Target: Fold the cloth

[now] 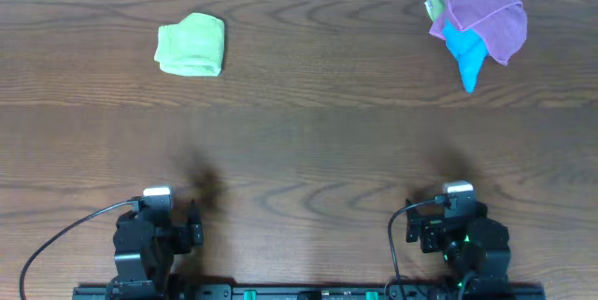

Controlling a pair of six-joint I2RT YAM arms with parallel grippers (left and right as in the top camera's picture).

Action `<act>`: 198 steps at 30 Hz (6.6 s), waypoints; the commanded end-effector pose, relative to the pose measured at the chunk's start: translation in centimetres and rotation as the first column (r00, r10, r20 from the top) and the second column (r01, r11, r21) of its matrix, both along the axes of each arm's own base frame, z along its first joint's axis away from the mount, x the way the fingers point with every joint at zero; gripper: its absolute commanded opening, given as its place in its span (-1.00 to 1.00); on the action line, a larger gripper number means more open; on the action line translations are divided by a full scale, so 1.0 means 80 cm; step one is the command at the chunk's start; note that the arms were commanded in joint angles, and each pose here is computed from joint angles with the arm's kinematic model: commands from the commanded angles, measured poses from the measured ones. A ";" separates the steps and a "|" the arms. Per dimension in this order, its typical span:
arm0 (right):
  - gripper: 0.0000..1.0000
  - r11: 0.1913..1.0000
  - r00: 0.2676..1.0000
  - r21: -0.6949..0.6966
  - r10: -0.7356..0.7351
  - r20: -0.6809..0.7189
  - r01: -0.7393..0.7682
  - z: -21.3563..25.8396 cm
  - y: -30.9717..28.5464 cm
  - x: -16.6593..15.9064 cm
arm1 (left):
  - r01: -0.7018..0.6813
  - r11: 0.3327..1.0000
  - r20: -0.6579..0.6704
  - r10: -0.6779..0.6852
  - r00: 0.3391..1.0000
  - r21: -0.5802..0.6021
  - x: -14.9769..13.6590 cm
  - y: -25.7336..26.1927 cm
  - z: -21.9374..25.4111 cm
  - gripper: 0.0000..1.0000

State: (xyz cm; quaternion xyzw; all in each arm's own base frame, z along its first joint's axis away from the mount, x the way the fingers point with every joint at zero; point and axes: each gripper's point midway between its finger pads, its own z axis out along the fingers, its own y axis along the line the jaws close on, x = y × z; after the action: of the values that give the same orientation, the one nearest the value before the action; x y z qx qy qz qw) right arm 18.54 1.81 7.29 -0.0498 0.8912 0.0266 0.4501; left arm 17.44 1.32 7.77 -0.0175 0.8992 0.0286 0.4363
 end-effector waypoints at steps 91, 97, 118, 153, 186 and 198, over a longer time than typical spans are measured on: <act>0.98 0.954 0.952 0.160 -0.214 -0.219 0.252 0.047 -0.150 0.494 | 0.013 1.000 -0.009 -0.013 1.000 0.016 -0.002 0.000 -0.004 0.90; 0.85 0.969 0.965 0.174 -0.137 -0.224 0.178 0.021 -0.127 0.504 | 0.013 1.000 -0.009 -0.013 1.000 0.016 -0.002 0.000 -0.004 0.91; -0.70 0.975 0.972 0.168 -0.110 -0.207 0.147 -0.005 -0.106 0.522 | 0.013 1.000 -0.009 -0.013 1.000 0.016 -0.002 0.000 -0.004 0.90; -0.98 0.965 0.934 0.085 0.261 -0.244 -0.248 0.265 0.117 0.294 | 0.013 1.000 -0.009 -0.013 1.000 0.016 -0.002 0.000 -0.004 0.91; -0.97 0.806 0.739 0.035 0.559 -0.376 -0.591 0.260 0.305 0.123 | -0.007 0.999 -0.010 0.008 1.000 0.036 -0.002 0.006 -0.003 0.91; -0.71 0.934 0.939 -0.350 -0.050 -0.341 -0.078 0.118 0.099 0.381 | 0.042 0.999 -0.002 -0.042 0.999 -0.018 -0.001 -0.010 -0.003 0.91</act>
State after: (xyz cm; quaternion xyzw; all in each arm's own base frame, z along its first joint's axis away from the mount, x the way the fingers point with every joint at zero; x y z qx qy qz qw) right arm 46.68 16.31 16.91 -0.1812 0.9467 -0.0298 0.2645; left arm 17.45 1.32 7.81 -0.0177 0.8987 0.0288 0.4373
